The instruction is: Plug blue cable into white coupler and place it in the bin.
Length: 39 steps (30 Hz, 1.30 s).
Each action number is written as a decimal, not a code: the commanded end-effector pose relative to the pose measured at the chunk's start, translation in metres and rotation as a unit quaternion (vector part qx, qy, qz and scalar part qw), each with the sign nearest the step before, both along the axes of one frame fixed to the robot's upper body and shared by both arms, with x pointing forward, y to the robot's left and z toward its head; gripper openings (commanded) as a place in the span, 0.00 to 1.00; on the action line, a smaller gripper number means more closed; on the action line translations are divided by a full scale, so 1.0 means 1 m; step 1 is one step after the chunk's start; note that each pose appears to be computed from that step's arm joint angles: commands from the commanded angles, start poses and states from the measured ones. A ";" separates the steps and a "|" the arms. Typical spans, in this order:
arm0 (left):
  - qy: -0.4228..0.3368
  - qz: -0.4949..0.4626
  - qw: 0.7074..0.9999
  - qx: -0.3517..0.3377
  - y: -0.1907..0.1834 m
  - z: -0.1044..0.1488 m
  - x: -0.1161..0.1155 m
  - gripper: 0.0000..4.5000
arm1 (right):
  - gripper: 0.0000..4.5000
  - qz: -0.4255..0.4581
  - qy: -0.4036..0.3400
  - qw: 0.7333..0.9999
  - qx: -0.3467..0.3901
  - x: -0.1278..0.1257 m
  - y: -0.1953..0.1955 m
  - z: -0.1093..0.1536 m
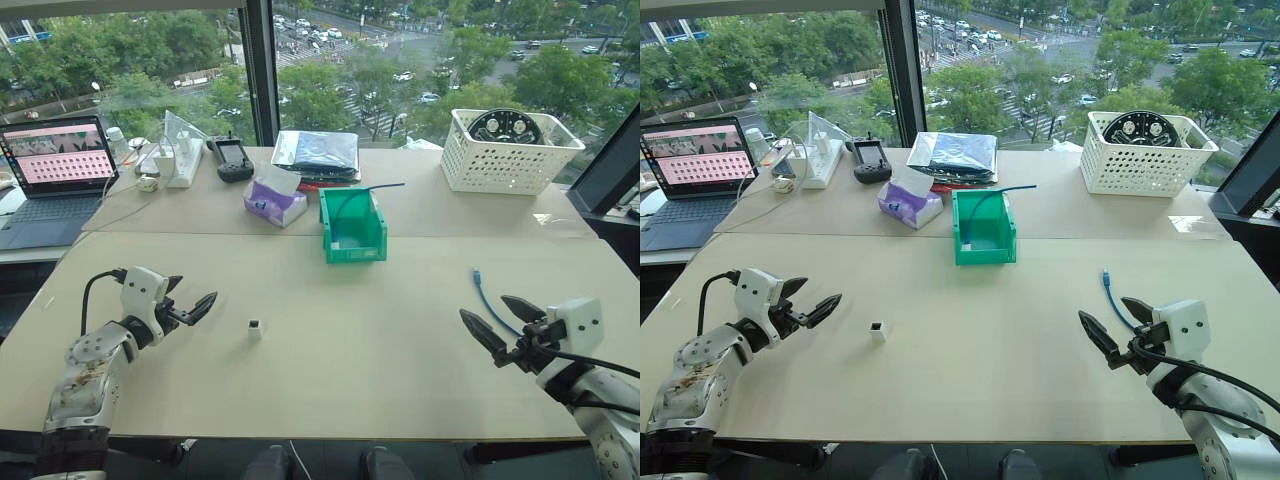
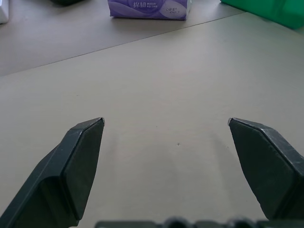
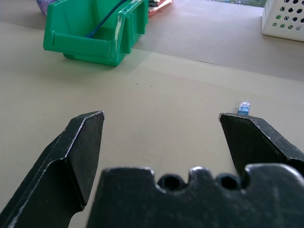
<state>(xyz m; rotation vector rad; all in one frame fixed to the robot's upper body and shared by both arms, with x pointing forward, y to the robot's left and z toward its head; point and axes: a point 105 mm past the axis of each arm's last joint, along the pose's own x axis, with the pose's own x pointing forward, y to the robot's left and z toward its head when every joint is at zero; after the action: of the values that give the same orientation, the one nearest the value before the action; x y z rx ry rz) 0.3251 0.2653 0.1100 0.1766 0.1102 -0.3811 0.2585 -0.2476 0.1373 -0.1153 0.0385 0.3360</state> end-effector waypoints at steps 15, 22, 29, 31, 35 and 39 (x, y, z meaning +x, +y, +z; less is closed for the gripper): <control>-0.014 -0.337 0.939 0.072 -0.102 0.112 -0.027 1.00 | 1.00 -0.137 0.081 0.986 -0.057 0.083 -0.042 0.030; -0.015 -0.340 0.938 0.070 -0.113 0.122 -0.032 1.00 | 1.00 -0.165 0.106 0.979 -0.058 0.116 -0.050 0.005; -0.021 -0.338 0.938 0.071 -0.117 0.129 -0.033 1.00 | 0.94 -0.172 0.132 0.974 -0.065 0.131 -0.060 -0.017; -0.021 -0.338 0.938 0.073 -0.118 0.129 -0.033 1.00 | 0.83 -0.170 0.131 0.975 -0.063 0.133 -0.060 -0.020; -0.023 -0.337 0.938 0.077 -0.118 0.130 -0.032 1.00 | 0.54 -0.146 0.133 0.978 -0.074 0.134 -0.055 -0.022; -0.020 -0.345 0.935 0.076 -0.121 0.127 -0.028 1.00 | 0.23 -0.118 0.131 0.981 -0.074 0.136 -0.047 -0.024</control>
<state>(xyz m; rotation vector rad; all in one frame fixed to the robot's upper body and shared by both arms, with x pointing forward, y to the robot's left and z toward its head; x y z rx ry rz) 0.2966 0.1472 0.2289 0.3477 0.0721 -1.0629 0.3892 -0.2983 0.1004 -0.1854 0.3852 0.0829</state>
